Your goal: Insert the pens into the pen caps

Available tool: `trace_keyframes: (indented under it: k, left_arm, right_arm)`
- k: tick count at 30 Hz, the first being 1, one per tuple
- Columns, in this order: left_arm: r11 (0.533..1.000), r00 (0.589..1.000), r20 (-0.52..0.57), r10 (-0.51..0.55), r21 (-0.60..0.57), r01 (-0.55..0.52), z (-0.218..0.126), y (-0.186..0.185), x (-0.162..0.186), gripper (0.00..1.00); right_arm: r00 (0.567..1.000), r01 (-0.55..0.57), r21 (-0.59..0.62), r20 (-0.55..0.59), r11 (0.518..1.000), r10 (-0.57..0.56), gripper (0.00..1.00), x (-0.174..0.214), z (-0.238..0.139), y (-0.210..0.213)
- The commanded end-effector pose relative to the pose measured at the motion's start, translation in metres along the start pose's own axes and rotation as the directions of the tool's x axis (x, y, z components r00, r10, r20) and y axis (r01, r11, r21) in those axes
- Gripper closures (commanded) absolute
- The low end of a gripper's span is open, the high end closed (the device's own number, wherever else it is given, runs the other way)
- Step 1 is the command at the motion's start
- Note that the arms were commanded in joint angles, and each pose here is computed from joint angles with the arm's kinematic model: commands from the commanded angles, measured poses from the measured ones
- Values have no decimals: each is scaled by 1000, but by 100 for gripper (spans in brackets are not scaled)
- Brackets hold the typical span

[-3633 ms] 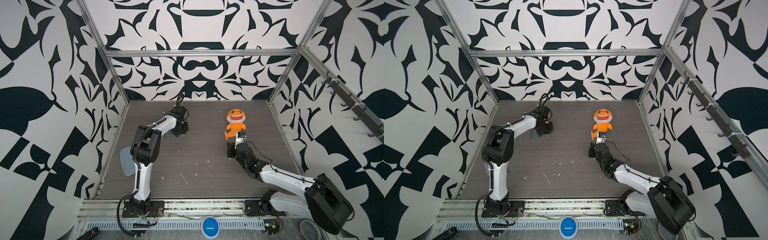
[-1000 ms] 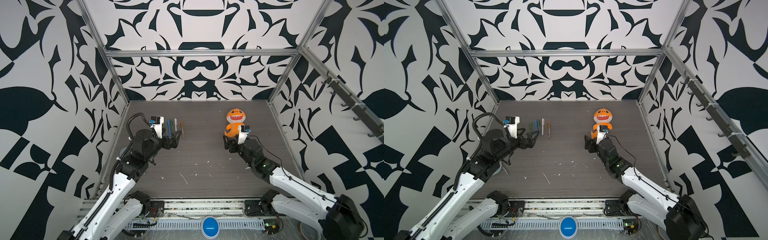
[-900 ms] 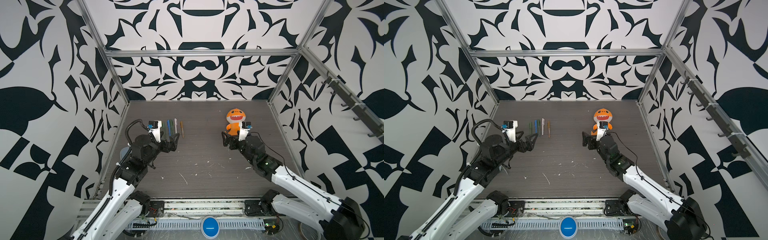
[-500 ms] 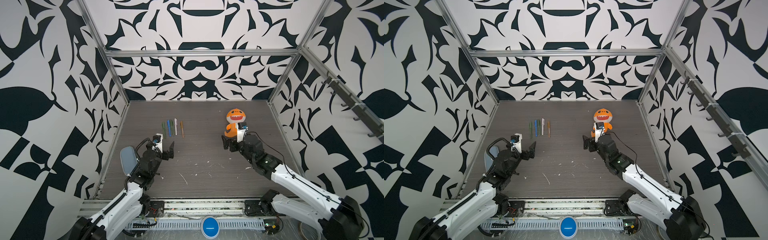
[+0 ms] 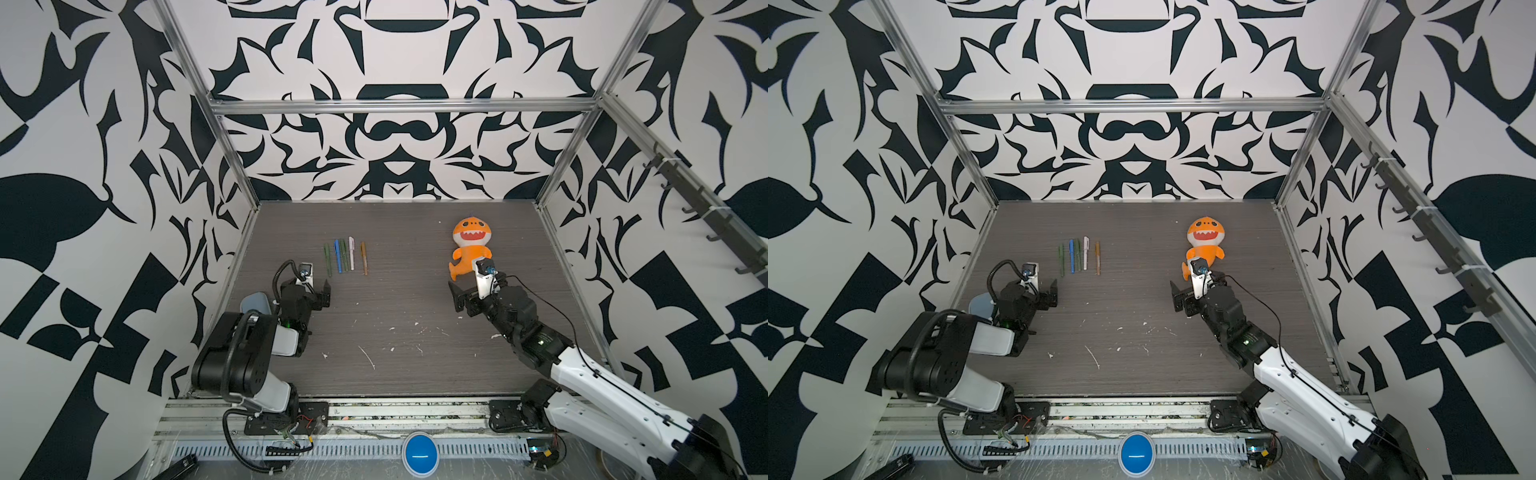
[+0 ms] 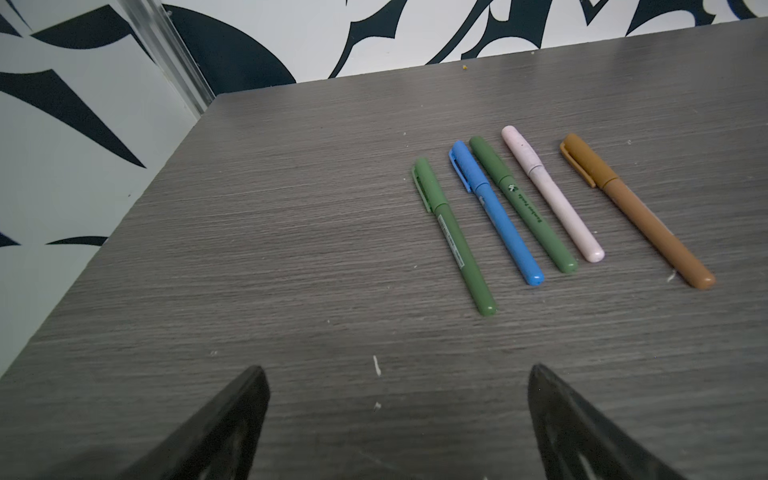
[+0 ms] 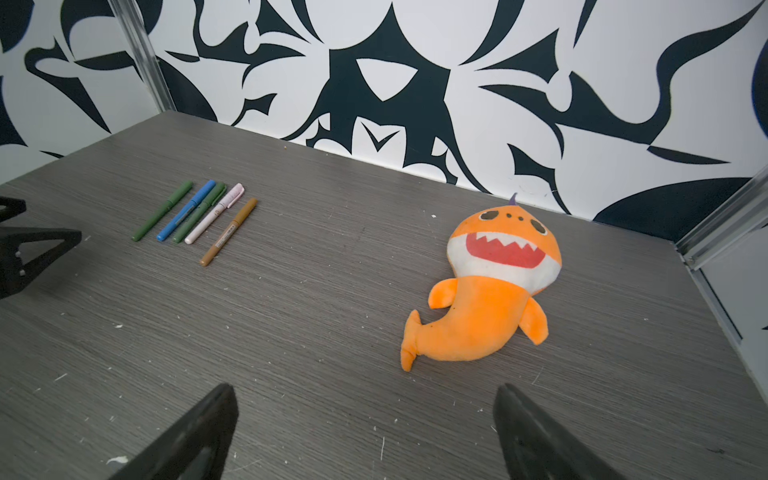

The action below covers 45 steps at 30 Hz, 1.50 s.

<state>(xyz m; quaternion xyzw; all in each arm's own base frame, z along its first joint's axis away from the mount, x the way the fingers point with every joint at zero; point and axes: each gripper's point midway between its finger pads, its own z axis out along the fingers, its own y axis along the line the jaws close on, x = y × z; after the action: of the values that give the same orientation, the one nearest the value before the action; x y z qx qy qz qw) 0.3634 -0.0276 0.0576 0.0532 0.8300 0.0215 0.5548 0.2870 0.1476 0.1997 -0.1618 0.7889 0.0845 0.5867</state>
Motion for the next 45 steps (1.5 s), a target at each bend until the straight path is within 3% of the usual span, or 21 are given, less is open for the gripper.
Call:
trace_keyframes:
  k: [1, 13, 19, 25, 28, 32, 37, 39, 41, 42, 45]
  left_arm:
    - [998, 996, 62, -60, 32, 58, 6, 1, -37, 1]
    - [996, 997, 46, -67, 59, 64, 16, 2, -39, 1]
    - [996, 997, 45, -66, 59, 64, 16, 2, -38, 1]
    - [996, 997, 45, -67, 60, 64, 16, 2, -38, 1]
    - [996, 997, 45, -67, 60, 64, 16, 2, -38, 1]
    - [996, 997, 45, -67, 59, 64, 16, 2, -38, 1]
    - [996, 997, 45, -66, 59, 64, 16, 2, -38, 1]
    - [996, 997, 45, -66, 59, 63, 16, 2, -38, 1]
    - [996, 997, 45, -67, 61, 64, 16, 2, -38, 1]
    - [996, 997, 46, -66, 61, 63, 16, 2, -38, 1]
    - [996, 997, 45, -64, 62, 61, 16, 2, -38, 1]
  right_arm:
    - [997, 41, 64, 65, 997, -45, 0, -14, 2, -9]
    - [994, 74, 276, 61, 958, -95, 0, 2, 23, -73]
    - [987, 160, 316, -37, 935, -156, 0, 41, 40, -87]
    - [990, 128, 376, 3, 918, -139, 0, 78, 52, -99]
    - [981, 159, 396, 37, 904, -188, 0, 83, 55, -98]
    - [992, 70, 566, 48, 822, -118, 0, 82, 45, -128]
    - [997, 51, 550, 26, 834, -78, 0, 83, 52, -134]
    - [1000, 14, 511, -11, 860, -9, 0, 87, 63, -145]
    - [989, -73, 389, -94, 918, 118, 0, 110, 79, -153]
    - [988, -127, 343, -39, 931, 149, 0, 106, 85, -156]
    - [980, -164, 403, -40, 900, 196, 0, 113, 75, -170]
